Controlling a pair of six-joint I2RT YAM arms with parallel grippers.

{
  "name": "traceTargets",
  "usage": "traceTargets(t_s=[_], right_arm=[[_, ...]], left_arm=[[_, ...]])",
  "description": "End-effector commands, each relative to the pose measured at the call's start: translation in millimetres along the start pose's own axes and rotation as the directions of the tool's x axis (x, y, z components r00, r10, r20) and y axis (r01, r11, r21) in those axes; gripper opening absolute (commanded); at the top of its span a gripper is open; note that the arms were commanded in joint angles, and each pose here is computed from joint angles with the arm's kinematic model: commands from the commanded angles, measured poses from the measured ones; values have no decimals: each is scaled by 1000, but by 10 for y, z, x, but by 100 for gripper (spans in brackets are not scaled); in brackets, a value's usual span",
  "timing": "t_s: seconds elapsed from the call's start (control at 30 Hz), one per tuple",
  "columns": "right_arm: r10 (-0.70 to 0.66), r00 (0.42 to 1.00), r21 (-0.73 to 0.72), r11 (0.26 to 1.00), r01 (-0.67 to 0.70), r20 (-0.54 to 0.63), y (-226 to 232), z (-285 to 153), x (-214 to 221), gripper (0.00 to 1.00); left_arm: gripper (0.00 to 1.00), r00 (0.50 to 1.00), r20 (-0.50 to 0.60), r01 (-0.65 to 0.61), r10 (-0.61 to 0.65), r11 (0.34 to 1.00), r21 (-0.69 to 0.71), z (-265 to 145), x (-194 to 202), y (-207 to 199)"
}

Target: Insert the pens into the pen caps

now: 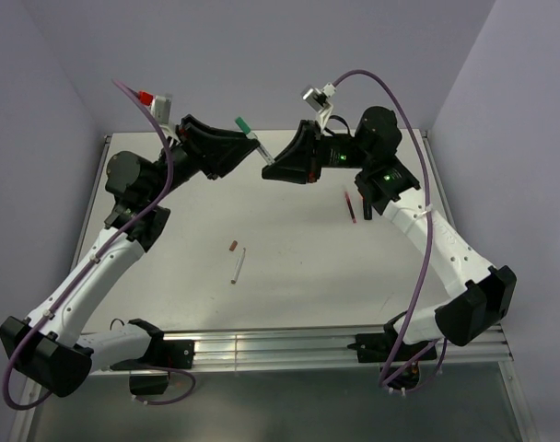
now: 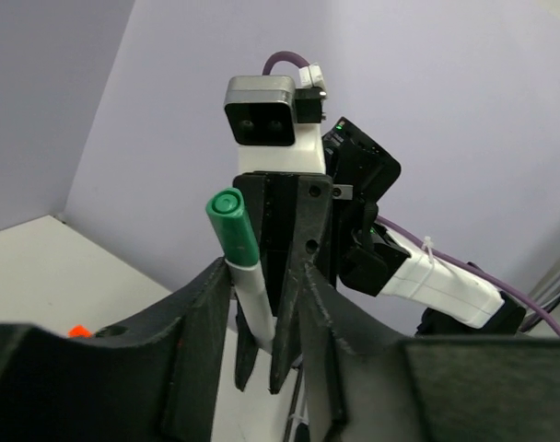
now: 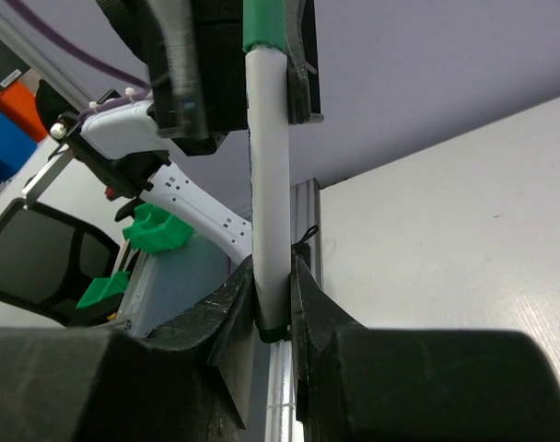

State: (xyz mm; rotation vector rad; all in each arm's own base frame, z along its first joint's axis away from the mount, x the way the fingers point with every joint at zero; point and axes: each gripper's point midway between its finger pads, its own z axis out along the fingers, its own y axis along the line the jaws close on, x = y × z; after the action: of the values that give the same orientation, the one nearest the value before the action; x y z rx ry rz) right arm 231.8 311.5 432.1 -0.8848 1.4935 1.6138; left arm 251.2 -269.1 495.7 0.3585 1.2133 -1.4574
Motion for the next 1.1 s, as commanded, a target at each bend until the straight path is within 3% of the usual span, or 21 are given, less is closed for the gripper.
traceTargets(t_s=[0.0, 0.2, 0.4, 0.53, 0.67, 0.97, 1.07], right_arm=[[-55, 998, -40, 998, 56, 11, 119, 28, -30, 0], [-59, 998, -58, 997, 59, 2, 158, 52, -13, 0], [-48, 999, -74, 996, 47, -14, 167, 65, 28, 0], [-40, 999, -76, 996, 38, -19, 173, 57, 53, 11], [-30, 999, -74, 997, 28, -35, 160, 25, 170, 29], [-31, 998, -66, 997, 28, -46, 147, -5, 287, 40], [-47, 998, -67, 997, 44, -48, 179, -24, 290, 50]], left_arm=[[38, 999, 29, -43, 42, 998, 40, 49, -138, -148], [30, 999, 23, -41, 40, 998, 49, 67, -115, -162], [0, 999, 8, -47, 46, 998, 51, 97, -104, -152], [0, 997, -27, -70, 73, 993, 90, 93, -50, -206], [0, 994, -40, -99, 103, 992, 78, 76, -37, -167], [0, 992, -75, -92, 98, 993, 76, 125, 15, -89], [0, 992, -93, -77, 83, 994, 75, 123, 67, -67]])
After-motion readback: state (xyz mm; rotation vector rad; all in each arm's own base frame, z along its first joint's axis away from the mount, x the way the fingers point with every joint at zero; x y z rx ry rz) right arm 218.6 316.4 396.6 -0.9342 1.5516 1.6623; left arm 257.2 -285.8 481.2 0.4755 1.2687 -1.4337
